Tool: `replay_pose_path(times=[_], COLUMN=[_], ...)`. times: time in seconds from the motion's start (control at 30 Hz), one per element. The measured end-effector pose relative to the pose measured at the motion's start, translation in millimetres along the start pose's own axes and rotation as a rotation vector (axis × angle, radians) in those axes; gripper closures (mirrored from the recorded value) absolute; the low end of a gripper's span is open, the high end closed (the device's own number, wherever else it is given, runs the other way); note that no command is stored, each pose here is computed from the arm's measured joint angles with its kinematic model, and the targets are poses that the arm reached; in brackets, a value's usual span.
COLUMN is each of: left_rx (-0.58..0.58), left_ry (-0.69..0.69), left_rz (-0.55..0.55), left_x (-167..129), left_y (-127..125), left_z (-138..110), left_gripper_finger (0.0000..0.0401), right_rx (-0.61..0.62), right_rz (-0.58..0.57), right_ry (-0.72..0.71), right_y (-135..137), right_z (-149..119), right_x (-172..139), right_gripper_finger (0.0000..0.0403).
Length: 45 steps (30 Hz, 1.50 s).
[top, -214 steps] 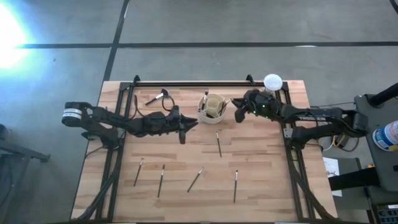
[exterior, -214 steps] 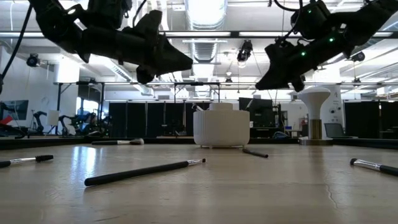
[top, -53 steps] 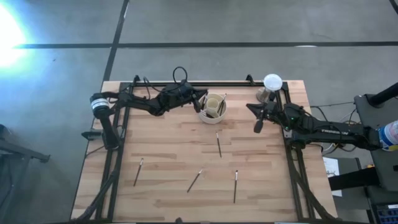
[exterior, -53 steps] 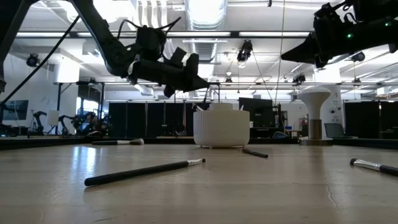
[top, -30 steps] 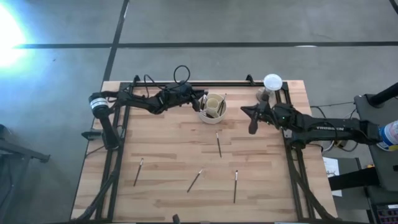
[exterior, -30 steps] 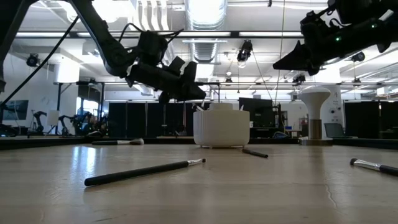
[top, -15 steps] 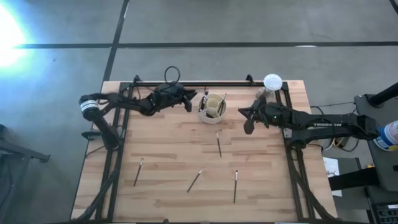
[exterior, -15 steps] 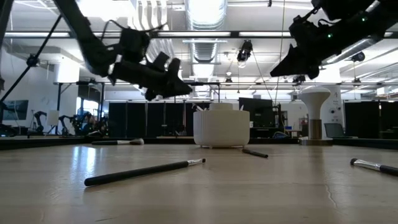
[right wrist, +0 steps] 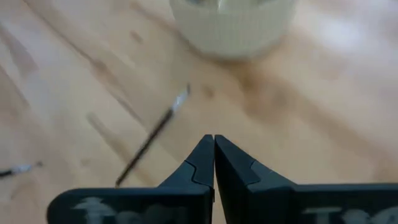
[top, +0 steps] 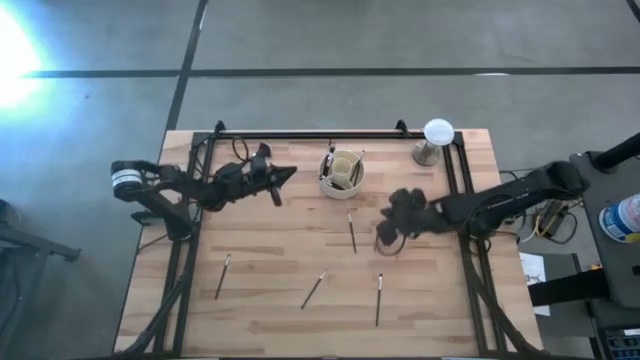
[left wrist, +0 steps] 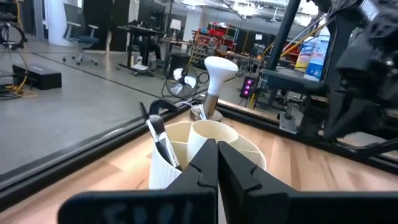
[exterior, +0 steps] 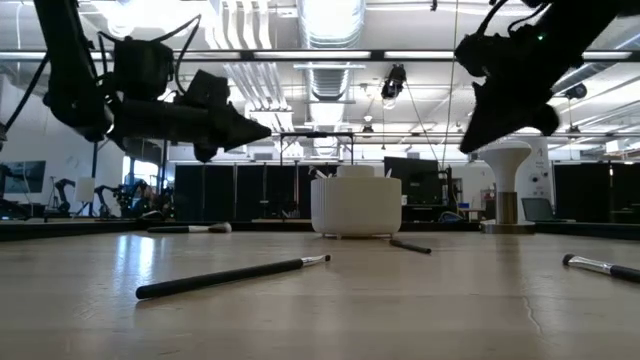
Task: Put items in baskets/containers
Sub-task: Put the black silver foundation brush into the pen organizer
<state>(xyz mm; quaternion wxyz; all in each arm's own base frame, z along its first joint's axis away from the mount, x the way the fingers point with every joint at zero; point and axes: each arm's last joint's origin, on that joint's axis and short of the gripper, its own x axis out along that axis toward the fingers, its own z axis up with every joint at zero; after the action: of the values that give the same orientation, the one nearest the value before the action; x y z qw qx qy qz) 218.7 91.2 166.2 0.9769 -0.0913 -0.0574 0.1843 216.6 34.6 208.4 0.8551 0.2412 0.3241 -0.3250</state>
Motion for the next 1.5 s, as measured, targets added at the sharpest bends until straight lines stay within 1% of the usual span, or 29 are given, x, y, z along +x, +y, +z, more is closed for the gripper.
replay_pose_path(times=[0.1,0.2,0.27,0.37,0.47,0.6,0.77,0.9,1.03,1.13,1.27,1.5], left_rx=[0.016,0.042,0.053,0.081,0.105,0.117,0.125,0.141,0.145,0.146,0.151,0.149], left_ry=[0.012,0.019,0.02,0.021,0.017,0.008,0.003,0.003,0.002,0.004,0.007,0.022], left_rz=[-0.018,-0.054,-0.064,-0.077,-0.088,-0.134,-0.185,-0.188,-0.192,-0.211,-0.216,-0.232], left_x=[0,0,0,0,1,4,6,7,7,7,7,8], left_y=[0,-2,-3,-3,-3,-5,-7,-7,-7,-8,-8,-8], left_z=[-1,-2,-2,-2,-1,2,4,4,4,4,4,4], left_gripper_finger=[0.04,0.0401,0.0401,0.0401,0.0401,0.0401,0.0401,0.0401,0.0401,0.0401,0.0401,0.0401], right_rx=[0.083,0.208,0.298,0.397,0.452,0.497,0.53,0.538,0.569,0.584,0.573,0.549], right_rz=[-0.066,-0.116,-0.128,-0.159,-0.195,-0.217,-0.22,-0.253,-0.307,-0.32,-0.322,-0.336], right_ry=[0.108,0.278,0.363,0.445,0.507,0.511,0.513,0.539,0.558,0.552,0.535,0.507], right_y=[17,31,42,59,75,93,112,119,122,125,126,124], right_z=[-13,-29,-42,-58,-71,-79,-81,-86,-95,-97,-98,-98], right_x=[-1,0,3,6,10,14,20,28,38,42,43,48], right_gripper_finger=[0.0394,0.0394,0.0394,0.0394,0.039,0.0363,0.0315,0.0285,0.027,0.0269,0.0279,0.0325])
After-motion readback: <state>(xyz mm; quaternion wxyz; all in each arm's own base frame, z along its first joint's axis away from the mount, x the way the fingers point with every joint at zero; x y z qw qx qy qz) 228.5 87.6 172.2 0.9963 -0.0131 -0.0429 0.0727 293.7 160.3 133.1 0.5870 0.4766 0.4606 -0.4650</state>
